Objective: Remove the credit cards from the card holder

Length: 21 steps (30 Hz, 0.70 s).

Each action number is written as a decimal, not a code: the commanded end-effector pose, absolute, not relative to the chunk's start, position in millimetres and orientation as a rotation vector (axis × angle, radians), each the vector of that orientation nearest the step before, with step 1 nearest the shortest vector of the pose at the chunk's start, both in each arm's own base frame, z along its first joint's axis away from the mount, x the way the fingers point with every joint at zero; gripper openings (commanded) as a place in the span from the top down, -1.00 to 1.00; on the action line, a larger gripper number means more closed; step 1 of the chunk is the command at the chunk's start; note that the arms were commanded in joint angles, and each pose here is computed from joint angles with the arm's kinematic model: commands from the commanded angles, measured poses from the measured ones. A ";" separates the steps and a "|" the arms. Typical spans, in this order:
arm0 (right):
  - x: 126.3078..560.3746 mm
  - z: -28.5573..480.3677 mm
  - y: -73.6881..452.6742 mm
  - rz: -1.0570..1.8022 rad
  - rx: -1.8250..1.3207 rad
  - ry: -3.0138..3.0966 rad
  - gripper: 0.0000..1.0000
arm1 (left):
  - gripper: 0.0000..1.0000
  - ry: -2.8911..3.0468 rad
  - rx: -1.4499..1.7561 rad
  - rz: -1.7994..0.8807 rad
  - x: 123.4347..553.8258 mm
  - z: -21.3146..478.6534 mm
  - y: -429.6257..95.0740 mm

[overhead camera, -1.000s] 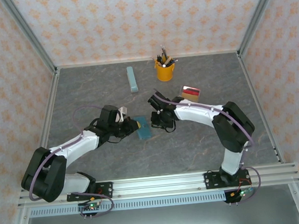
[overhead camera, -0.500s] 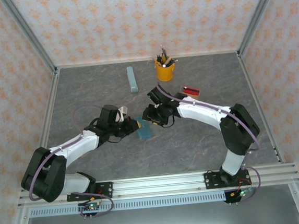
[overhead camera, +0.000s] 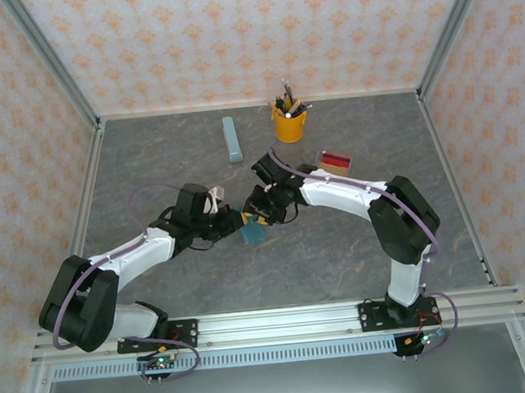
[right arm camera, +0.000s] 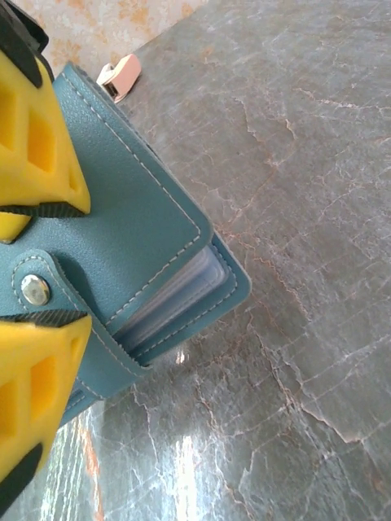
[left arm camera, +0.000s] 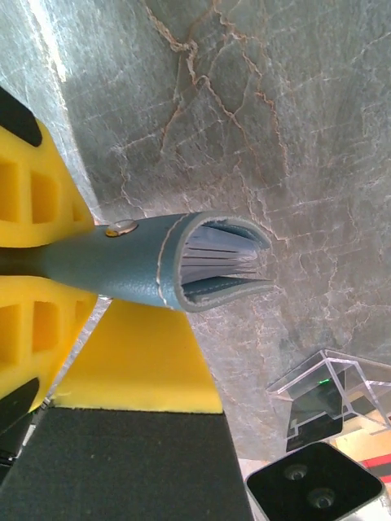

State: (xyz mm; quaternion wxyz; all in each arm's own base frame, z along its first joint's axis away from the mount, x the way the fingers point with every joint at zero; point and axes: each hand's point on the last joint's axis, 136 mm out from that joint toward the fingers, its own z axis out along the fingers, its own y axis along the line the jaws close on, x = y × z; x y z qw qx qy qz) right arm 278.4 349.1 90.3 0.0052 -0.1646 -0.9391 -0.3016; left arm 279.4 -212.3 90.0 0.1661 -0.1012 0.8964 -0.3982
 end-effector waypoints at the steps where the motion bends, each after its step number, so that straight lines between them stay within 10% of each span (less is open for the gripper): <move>1: 263.1 67.3 340.6 -0.825 -0.556 -2.902 0.36 | 1.00 2.406 -0.245 -1.159 301.4 122.8 -216.8; 21: 235.1 25.1 290.3 -0.524 -0.570 -2.952 0.81 | 1.00 2.393 -0.377 -1.044 309.6 114.8 -194.6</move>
